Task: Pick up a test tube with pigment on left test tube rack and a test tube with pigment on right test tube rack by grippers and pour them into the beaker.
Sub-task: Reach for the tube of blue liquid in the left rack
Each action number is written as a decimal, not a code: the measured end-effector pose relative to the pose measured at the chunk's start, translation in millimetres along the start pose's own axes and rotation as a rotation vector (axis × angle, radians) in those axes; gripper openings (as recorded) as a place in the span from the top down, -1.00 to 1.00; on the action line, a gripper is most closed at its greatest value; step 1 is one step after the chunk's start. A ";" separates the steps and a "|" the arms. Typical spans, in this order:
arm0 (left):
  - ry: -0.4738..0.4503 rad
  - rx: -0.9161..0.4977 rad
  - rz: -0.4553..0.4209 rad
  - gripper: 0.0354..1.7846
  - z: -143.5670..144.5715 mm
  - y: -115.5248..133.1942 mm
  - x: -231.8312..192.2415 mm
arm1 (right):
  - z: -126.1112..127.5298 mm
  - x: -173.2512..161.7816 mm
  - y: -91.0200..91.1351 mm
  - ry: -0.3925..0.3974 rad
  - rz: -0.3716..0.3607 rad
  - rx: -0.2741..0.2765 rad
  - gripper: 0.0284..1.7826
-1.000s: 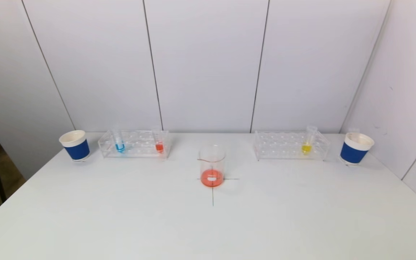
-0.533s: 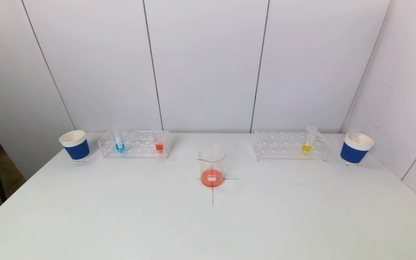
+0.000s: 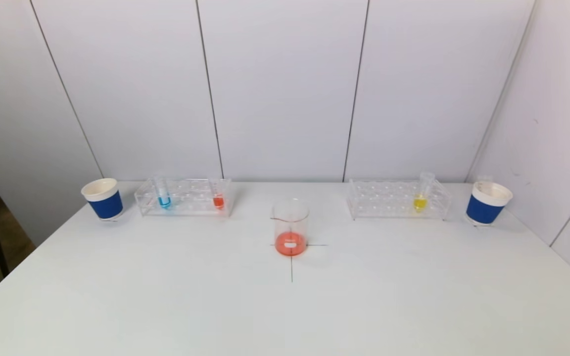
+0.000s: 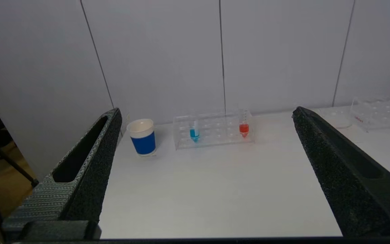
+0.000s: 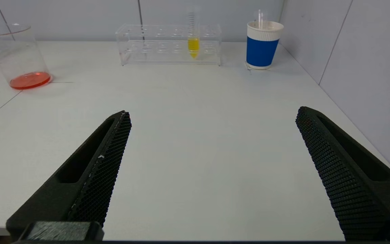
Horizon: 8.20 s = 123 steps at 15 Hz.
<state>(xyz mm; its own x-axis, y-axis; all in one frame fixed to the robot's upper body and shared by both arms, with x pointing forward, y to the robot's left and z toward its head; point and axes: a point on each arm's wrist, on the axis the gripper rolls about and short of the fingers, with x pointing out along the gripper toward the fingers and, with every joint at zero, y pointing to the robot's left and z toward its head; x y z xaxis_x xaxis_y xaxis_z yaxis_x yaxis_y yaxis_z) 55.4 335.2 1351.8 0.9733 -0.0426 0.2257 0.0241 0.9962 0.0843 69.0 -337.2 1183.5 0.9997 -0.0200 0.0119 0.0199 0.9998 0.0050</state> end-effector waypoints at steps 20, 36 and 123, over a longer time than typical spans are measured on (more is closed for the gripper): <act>0.149 -0.107 -0.192 -0.98 33.5 0.5 201.6 | 0.0 0.0 0.0 0.000 0.000 0.000 -0.99; 0.107 -0.154 -0.218 -0.98 41.0 0.1 171.0 | 0.1 0.0 0.0 0.000 0.000 0.000 -0.99; 0.277 -0.161 -0.253 -0.98 -270.9 37.4 373.9 | 0.1 0.0 0.0 0.000 0.000 0.000 -0.99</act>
<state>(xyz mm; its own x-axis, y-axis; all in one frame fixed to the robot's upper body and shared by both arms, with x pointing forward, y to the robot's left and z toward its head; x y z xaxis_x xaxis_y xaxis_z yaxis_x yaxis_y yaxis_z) 482.1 377.3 1176.4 0.9562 -0.2876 -0.0542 0.2847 0.9570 -0.0548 69.0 -337.2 1183.5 0.9997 -0.0200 0.0117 0.0199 0.9998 0.0050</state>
